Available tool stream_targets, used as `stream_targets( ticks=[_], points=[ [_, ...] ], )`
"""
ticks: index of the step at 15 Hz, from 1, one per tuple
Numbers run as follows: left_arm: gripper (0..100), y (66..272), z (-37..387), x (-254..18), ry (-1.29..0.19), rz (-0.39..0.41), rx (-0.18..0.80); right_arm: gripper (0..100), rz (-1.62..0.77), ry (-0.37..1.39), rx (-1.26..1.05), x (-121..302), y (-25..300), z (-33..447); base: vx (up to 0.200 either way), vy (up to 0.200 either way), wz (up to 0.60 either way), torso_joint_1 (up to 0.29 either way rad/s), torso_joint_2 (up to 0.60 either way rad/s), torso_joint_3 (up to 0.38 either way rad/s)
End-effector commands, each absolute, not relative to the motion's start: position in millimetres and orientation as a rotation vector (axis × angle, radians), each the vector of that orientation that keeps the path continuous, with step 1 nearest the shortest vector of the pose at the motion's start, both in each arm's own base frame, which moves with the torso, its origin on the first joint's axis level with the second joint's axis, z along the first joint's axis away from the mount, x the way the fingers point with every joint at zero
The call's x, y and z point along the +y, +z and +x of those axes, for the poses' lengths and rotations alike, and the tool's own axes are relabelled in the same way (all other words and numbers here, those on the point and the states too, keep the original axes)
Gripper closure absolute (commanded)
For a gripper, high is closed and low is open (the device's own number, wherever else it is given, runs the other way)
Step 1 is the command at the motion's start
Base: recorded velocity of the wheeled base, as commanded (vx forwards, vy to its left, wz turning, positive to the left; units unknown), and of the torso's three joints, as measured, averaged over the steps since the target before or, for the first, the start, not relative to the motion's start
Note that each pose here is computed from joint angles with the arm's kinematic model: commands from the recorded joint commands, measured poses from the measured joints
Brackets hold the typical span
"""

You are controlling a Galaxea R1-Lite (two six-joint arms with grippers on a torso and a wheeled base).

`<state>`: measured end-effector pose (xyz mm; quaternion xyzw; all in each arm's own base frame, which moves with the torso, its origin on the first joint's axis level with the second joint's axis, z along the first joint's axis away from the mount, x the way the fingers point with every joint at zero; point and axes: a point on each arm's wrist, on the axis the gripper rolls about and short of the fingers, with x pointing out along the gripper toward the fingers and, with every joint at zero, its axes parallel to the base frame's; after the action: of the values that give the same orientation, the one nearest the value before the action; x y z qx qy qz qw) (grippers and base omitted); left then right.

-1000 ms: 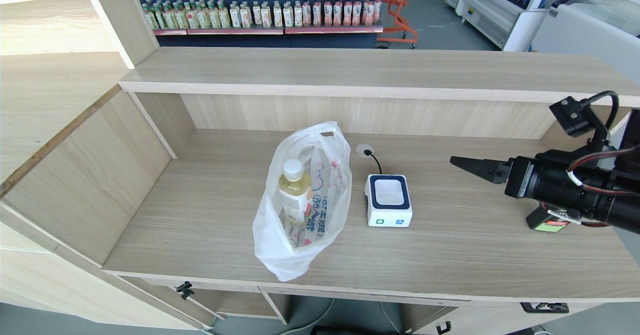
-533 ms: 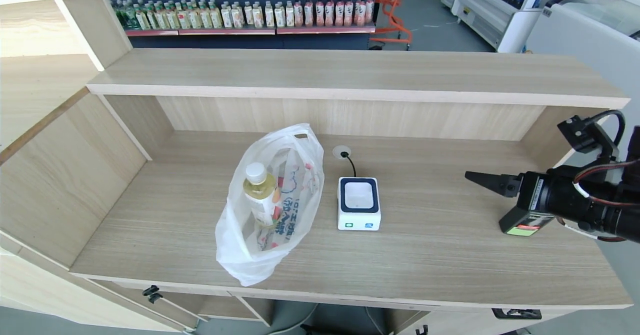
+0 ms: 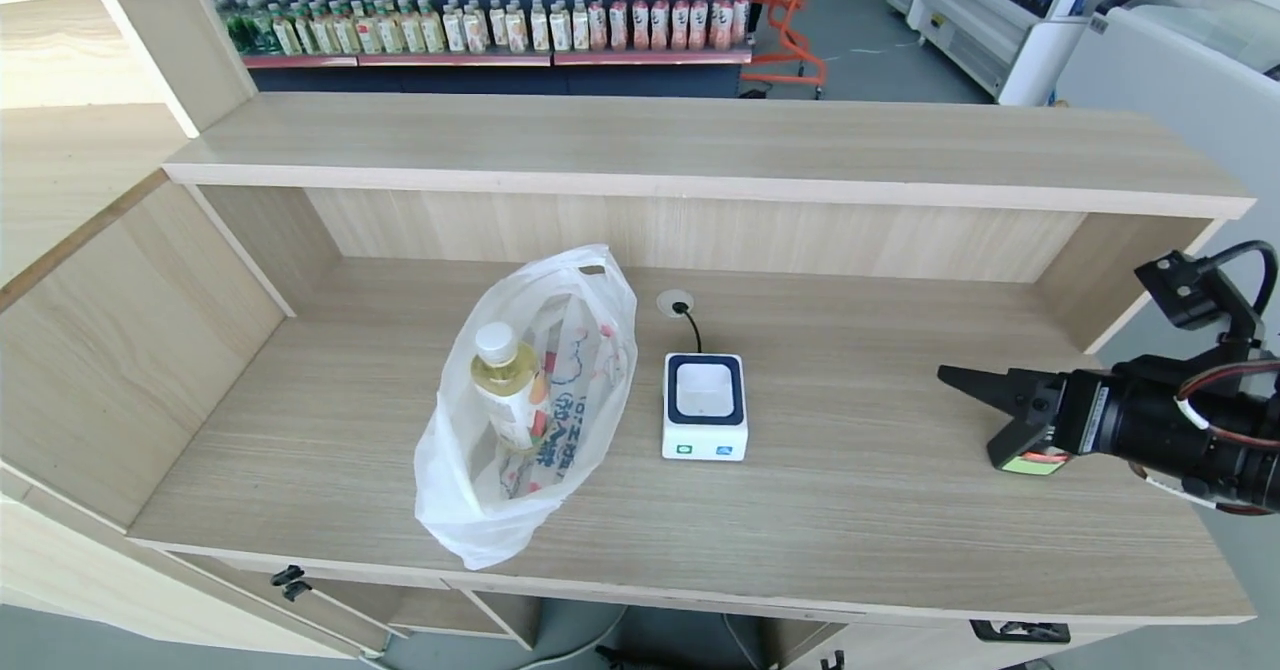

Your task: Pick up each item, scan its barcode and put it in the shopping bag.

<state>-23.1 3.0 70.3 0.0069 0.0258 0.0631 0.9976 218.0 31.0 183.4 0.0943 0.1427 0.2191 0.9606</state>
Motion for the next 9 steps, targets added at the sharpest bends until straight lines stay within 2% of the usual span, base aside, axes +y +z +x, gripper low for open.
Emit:
stream_targets(
  ticks=[1,2,8,9],
  points=[
    [0,70.3,-23.1,3.0,0.129,0.014,0.051,0,0.192,0.445,0.291,30.8,182.5,214.1,-0.200,0.000,0.00,0.022,0.02,-0.002],
    [0,70.3,-23.1,3.0,0.127,0.014,0.051,0,0.192,0.443,0.297,30.6,180.8,213.0,-0.200,0.000,0.00,0.002,0.01,-0.002],
    [0,70.3,-23.1,3.0,0.127,0.014,0.051,0,0.192,0.437,0.295,29.7,180.2,207.9,0.000,0.000,0.00,0.000,0.00,0.000],
    [0,70.3,-23.1,3.0,0.129,0.014,0.051,0,0.191,0.434,0.297,29.3,179.5,208.0,0.000,-0.200,0.00,0.002,0.00,0.002]
  ],
)
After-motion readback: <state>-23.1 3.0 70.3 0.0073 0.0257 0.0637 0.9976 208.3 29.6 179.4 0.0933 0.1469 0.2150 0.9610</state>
